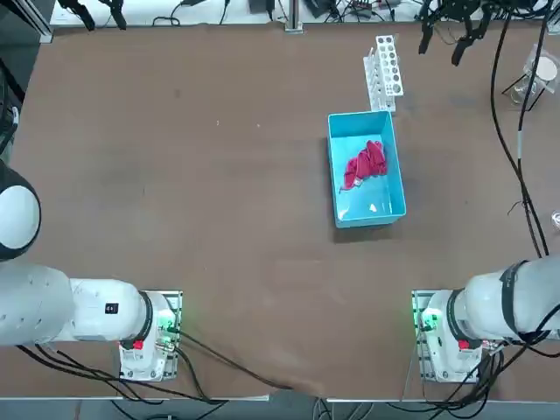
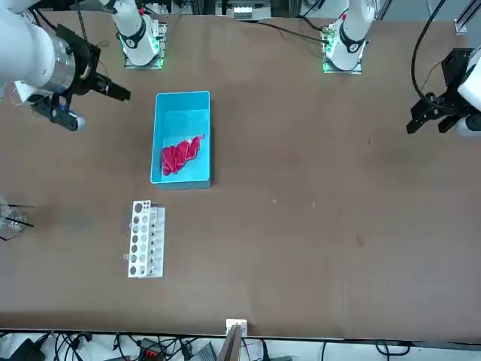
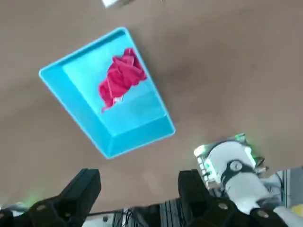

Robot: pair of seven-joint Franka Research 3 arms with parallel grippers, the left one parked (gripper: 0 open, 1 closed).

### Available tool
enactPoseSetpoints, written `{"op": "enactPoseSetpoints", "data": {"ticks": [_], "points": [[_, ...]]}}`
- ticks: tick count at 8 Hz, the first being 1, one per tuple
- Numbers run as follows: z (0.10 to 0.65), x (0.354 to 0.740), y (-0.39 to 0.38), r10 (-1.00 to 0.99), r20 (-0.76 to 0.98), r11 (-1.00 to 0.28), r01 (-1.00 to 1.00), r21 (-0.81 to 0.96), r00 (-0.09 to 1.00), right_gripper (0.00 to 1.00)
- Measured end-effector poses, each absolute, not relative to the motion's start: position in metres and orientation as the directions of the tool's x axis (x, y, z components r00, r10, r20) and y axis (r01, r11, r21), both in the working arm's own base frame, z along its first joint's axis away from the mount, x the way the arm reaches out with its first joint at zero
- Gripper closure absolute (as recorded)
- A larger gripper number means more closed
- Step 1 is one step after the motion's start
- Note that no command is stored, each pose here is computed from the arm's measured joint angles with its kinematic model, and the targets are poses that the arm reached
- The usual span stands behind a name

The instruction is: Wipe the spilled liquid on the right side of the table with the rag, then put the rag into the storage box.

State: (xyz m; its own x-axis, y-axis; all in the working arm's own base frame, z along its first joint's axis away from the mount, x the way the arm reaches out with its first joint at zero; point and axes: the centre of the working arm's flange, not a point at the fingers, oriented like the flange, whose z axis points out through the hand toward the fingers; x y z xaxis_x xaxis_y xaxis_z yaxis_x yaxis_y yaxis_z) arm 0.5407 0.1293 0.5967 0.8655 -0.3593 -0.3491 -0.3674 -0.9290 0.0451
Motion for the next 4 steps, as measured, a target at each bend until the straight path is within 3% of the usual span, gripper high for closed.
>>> {"op": "enactPoseSetpoints", "data": {"ticks": [4], "points": [[0.596,0.576,0.034,-0.199,-0.183,-0.980,-0.197,0.031,0.963,0.00]]}}
